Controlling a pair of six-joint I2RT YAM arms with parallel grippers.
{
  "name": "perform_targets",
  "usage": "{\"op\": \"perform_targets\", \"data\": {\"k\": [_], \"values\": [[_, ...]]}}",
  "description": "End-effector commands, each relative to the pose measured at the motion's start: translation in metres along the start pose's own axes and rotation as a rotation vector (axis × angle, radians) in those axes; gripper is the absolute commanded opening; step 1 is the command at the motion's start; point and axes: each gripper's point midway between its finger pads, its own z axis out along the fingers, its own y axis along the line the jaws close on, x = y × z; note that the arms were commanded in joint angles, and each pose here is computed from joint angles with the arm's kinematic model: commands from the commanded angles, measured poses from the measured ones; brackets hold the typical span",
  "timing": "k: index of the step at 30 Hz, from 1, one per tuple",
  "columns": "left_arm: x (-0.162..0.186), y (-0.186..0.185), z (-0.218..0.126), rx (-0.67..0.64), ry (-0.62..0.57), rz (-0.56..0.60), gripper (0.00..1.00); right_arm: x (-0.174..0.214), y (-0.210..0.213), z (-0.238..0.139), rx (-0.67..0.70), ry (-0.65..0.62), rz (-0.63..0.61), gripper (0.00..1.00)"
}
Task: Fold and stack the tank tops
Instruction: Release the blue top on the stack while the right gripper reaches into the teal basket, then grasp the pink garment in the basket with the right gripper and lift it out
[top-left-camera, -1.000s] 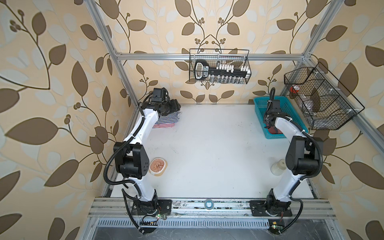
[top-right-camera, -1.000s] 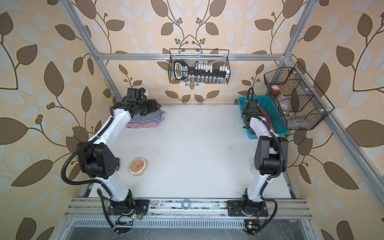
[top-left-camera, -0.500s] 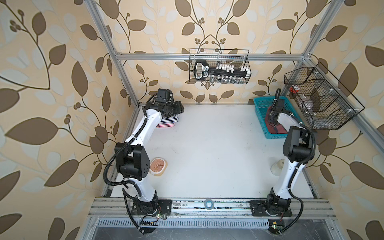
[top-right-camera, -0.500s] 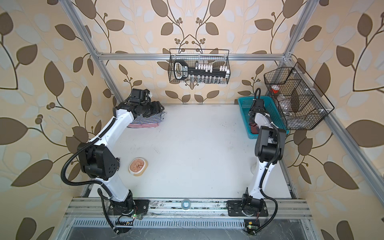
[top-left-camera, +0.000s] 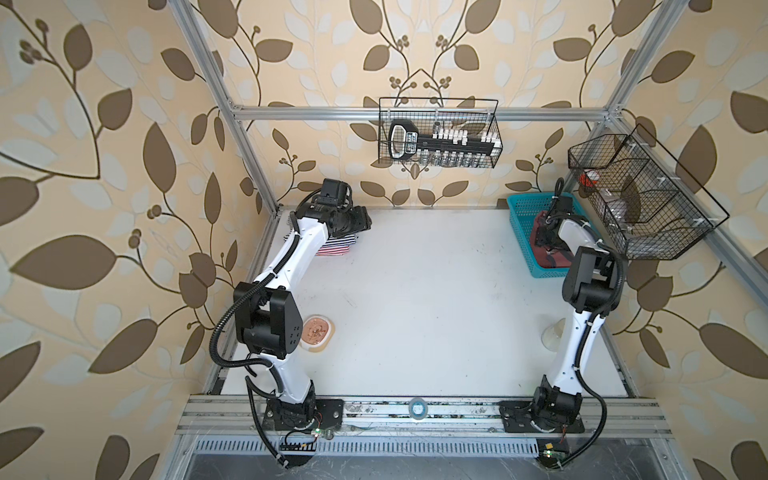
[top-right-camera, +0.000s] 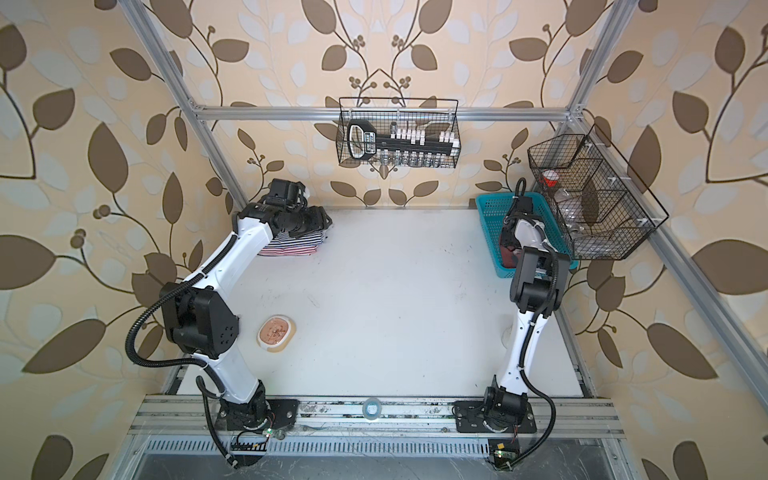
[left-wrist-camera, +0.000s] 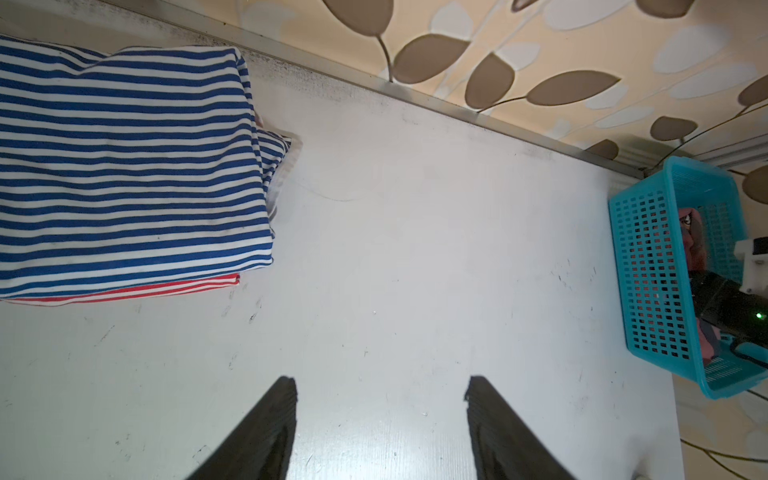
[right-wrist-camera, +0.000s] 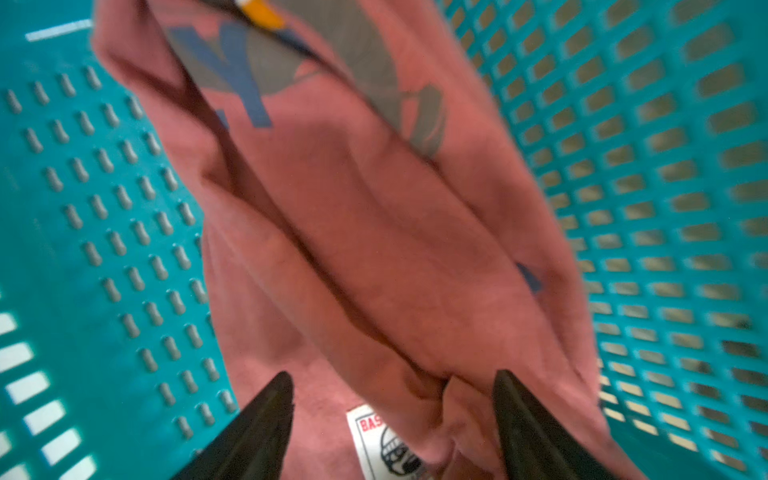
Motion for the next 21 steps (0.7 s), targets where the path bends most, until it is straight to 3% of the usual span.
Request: {"op": "perform_targets", "data": {"k": [1,8,13,21], "values": [[-0.008,-0.007,-0.008,-0.003,-0.026,0.046,0.67,0.012,0.000,0.001,-0.037,0.083,-0.011,0.60],[-0.009,-0.006,-0.012,-0.007,-0.032,0.061,0.67,0.016,-0.003,-0.005,-0.048,0.099,0.010,0.00],[-0.010,-0.008,-0.017,-0.003,-0.043,0.066,0.67,0.012,-0.007,-0.030,-0.071,0.020,0.058,0.00],[-0.010,-0.010,-0.025,0.008,-0.062,0.072,0.67,-0.001,-0.009,-0.109,-0.072,-0.231,0.091,0.00]]}}
